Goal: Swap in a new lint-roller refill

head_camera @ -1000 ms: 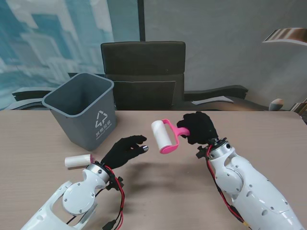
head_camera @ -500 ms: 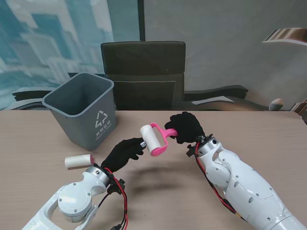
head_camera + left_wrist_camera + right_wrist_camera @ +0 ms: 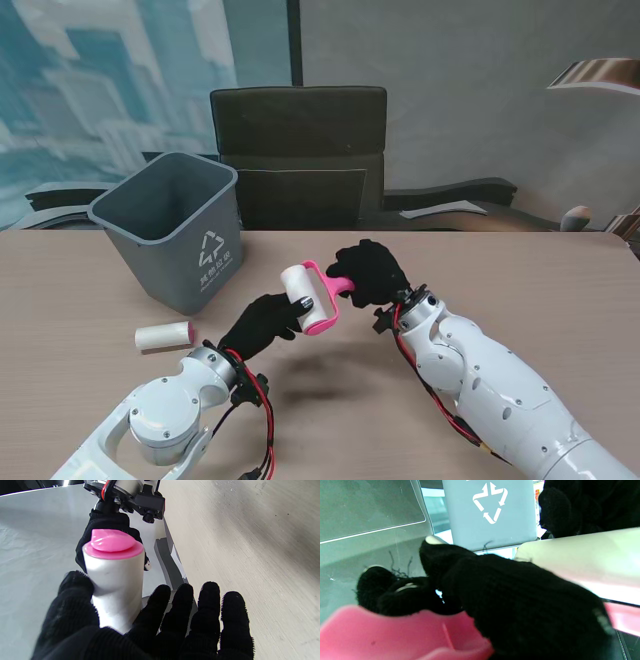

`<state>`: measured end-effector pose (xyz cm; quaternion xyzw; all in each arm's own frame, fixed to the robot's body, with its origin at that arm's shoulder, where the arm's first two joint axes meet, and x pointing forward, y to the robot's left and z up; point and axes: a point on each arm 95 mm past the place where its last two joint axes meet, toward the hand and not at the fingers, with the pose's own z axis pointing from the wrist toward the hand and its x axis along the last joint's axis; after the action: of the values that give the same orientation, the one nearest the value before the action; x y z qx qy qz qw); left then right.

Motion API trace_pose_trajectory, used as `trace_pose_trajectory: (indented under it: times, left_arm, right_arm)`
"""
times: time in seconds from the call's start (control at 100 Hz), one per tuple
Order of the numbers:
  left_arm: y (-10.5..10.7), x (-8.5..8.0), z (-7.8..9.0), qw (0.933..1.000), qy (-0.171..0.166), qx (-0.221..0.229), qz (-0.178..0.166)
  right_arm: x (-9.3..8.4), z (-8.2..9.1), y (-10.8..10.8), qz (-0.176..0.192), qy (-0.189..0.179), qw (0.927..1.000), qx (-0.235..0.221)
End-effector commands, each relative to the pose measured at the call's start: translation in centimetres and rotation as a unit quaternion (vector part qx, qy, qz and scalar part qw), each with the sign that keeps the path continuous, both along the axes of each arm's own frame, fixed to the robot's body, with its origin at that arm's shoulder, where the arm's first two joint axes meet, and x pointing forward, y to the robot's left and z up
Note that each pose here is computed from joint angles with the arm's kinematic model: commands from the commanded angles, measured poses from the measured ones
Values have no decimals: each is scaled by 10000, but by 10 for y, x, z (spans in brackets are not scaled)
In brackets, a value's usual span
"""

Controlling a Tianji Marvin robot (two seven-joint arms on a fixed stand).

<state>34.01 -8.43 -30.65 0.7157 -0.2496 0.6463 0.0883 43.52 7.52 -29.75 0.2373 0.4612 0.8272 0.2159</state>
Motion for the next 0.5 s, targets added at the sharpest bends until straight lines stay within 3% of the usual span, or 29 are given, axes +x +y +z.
trace_pose_trajectory:
  times: [0.0,0.34,0.49]
  left_arm:
    - [-7,-1,6,10000,-12,-60,-49]
    - [-7,-2,14,9988,-137,-106,457]
    - [-6,-4,17,9975,-307,-202,611]
  right_arm:
    - [-9,0,16,229,26,9997,60]
    - [-17,-2,19,340,33,9994,36]
    - [-19,-3,16,425,176,9987,-196]
